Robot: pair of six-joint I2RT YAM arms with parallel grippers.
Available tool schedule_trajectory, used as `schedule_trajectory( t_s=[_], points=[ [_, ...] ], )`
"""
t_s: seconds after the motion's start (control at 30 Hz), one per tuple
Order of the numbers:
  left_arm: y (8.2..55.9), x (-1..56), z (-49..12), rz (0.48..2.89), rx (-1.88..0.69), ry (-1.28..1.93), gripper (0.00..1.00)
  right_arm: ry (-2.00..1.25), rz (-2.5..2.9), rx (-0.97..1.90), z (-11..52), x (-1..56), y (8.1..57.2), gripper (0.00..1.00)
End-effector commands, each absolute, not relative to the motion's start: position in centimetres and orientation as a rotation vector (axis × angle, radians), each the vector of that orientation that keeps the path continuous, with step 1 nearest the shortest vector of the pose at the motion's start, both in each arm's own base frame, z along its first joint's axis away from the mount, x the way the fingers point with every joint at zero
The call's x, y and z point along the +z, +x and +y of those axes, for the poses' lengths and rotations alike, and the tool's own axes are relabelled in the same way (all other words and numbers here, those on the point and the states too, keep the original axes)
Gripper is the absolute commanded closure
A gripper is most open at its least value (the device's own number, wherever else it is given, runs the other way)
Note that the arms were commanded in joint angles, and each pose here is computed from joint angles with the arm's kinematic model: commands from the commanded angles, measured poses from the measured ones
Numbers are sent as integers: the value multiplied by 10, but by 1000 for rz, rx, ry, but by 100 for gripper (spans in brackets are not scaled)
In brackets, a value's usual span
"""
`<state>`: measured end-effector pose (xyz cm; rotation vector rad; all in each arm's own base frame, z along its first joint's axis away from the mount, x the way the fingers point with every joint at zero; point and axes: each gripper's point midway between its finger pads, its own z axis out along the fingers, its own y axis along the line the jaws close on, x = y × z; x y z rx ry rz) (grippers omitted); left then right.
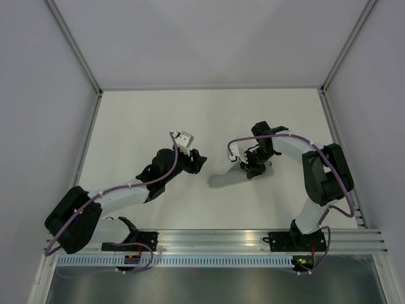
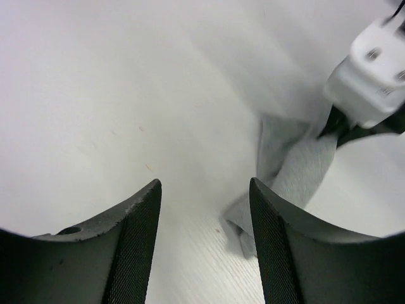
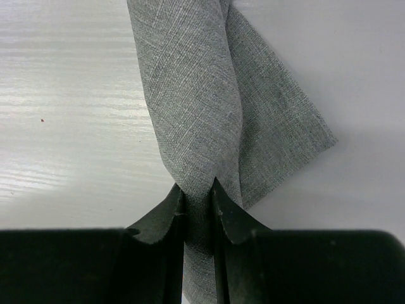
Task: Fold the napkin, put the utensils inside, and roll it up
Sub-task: Roll the napkin with the utensil
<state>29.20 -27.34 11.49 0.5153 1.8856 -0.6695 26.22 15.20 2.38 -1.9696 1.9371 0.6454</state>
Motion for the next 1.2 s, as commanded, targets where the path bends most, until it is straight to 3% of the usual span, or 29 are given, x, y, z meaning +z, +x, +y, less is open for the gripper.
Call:
schedule_trajectory(
  t_s=[0.0, 0.2, 0.43, 0.7, 1.17],
  points=[
    [310, 201, -245, 1557, -554, 302, 39, -2027, 2019, 743, 143, 9, 250, 92],
    [283, 228, -254, 1345, -229, 546, 36, -2002, 2081, 869, 149, 6, 261, 91],
    [257, 194, -325, 1260, -76, 936, 30, -1965, 2146, 977, 155, 2, 275, 91],
    [234, 124, -392, 1208, -115, 1306, 24, -1939, 2204, 1012, 157, -8, 282, 91],
    [230, 51, -423, 1318, -227, 1441, 21, -1926, 2233, 1014, 157, -14, 286, 91]
  ],
)
